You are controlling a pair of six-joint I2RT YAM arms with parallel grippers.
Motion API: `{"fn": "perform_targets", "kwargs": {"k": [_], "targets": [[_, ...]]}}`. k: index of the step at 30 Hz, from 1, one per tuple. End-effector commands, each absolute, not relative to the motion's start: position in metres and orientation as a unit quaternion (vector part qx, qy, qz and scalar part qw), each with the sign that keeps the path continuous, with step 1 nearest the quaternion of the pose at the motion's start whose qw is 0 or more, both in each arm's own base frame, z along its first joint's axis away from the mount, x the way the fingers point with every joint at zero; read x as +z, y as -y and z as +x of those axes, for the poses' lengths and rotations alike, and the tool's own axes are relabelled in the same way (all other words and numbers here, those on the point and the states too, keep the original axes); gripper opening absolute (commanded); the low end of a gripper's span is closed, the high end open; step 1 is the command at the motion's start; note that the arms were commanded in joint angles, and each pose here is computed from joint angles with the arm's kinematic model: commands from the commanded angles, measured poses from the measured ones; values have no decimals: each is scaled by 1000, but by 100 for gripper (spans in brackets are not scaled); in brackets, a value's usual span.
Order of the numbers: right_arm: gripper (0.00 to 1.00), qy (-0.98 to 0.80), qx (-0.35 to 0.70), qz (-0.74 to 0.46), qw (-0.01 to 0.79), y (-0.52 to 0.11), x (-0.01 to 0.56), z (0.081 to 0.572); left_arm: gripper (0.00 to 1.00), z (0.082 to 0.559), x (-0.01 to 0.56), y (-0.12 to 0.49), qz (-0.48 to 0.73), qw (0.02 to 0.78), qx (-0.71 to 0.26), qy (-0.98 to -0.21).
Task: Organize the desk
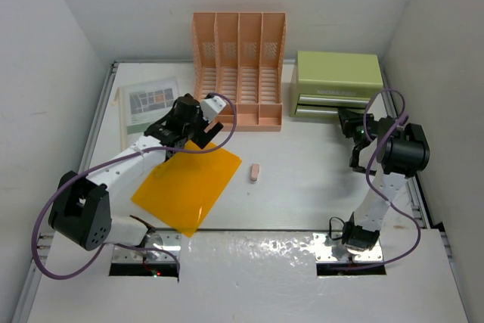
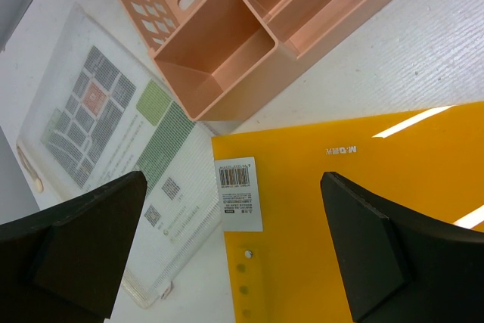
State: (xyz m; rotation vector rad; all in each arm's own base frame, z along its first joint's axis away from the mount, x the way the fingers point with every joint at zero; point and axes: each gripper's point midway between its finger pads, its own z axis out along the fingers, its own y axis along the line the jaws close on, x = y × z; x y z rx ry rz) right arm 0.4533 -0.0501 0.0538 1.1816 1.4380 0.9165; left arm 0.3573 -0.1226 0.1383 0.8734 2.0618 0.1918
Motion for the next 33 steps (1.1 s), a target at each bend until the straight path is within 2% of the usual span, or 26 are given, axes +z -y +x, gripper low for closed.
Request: {"fn": "perform_targets", "kwargs": {"k": [1,12,21,28,29,30,33], "targets": [[0,-588,370,481,535,54,62,444,100,366,153,122,342,452,80,-820],[0,-581,374,494,527,44,66,408,100,366,153,124,343,451,76,-820],[0,-645,276,516,492,42,27,344,100,365,155,126,346,453,69,-819],[0,-668,274,510,468,31,17,326,100,364,156,127,348,453,66,-818],[3,-669,276,509,466,29,16,325,100,364,156,127,348,453,67,-818],[20,-671,285,504,463,25,16,324,100,363,156,127,348,453,67,-818],[47,-669,313,489,463,16,22,325,100,363,157,126,347,454,67,-818]]}}
